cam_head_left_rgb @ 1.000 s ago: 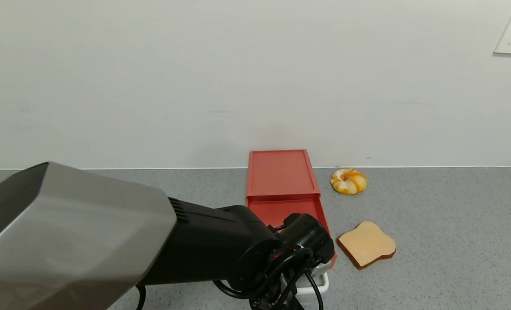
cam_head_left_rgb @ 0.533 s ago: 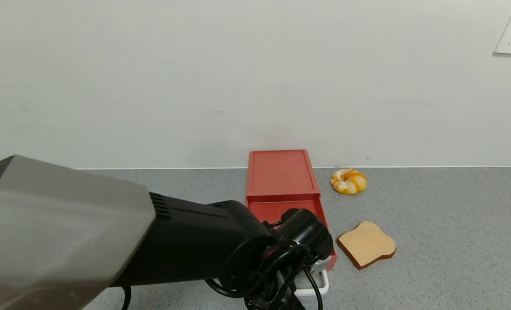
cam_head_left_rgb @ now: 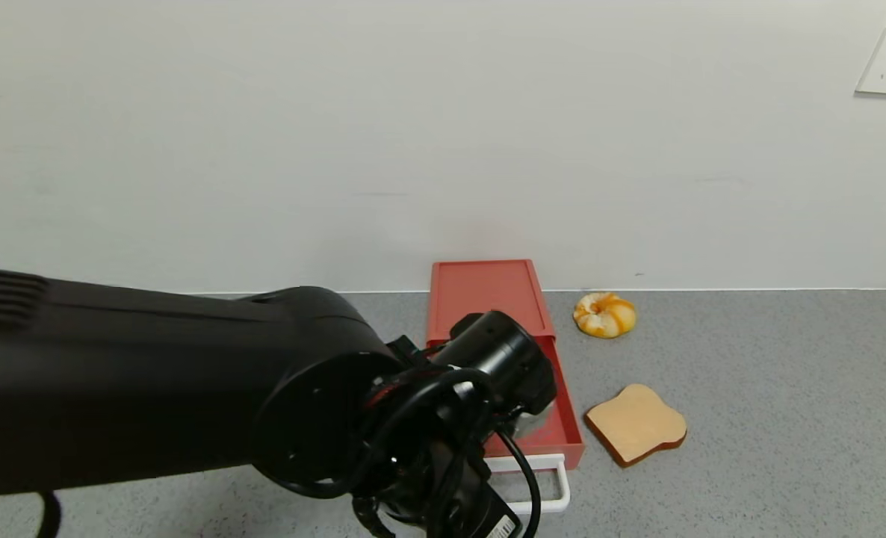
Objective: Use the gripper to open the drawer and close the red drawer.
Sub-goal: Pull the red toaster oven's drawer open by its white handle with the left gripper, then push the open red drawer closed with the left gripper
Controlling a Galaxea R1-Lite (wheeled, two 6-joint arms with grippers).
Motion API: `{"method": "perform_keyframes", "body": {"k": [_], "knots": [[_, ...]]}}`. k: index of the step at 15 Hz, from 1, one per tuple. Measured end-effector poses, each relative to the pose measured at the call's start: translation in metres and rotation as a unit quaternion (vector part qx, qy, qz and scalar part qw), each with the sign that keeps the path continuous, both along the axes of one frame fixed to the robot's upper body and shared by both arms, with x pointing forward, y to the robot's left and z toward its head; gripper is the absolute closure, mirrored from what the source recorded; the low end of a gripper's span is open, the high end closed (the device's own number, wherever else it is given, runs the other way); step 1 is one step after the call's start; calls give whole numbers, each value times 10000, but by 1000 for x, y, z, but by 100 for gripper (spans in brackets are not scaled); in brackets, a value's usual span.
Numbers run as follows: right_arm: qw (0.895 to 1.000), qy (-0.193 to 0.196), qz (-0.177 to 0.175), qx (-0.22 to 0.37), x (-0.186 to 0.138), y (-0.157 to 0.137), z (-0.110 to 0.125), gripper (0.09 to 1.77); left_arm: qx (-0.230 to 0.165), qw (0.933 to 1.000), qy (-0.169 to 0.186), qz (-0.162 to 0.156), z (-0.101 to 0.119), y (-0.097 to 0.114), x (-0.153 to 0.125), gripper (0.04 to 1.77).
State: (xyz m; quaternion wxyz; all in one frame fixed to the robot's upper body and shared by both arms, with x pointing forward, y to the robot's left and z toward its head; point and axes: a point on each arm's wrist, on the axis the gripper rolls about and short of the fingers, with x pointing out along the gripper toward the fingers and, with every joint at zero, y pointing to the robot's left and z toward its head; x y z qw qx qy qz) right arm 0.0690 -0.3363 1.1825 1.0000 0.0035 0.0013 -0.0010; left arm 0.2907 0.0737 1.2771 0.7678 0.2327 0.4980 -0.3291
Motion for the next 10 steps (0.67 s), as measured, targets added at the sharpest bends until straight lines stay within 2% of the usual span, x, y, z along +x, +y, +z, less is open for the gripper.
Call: {"method": "perform_keyframes", "body": {"k": [6, 10], "knots": [[10000, -3, 0, 1, 0, 0, 0, 15, -699, 9945, -293, 719, 47, 50, -21, 9], [10000, 0, -2, 1, 0, 0, 0, 15, -1005, 9847, -516, 1327, 65, 98, -24, 9]]}}
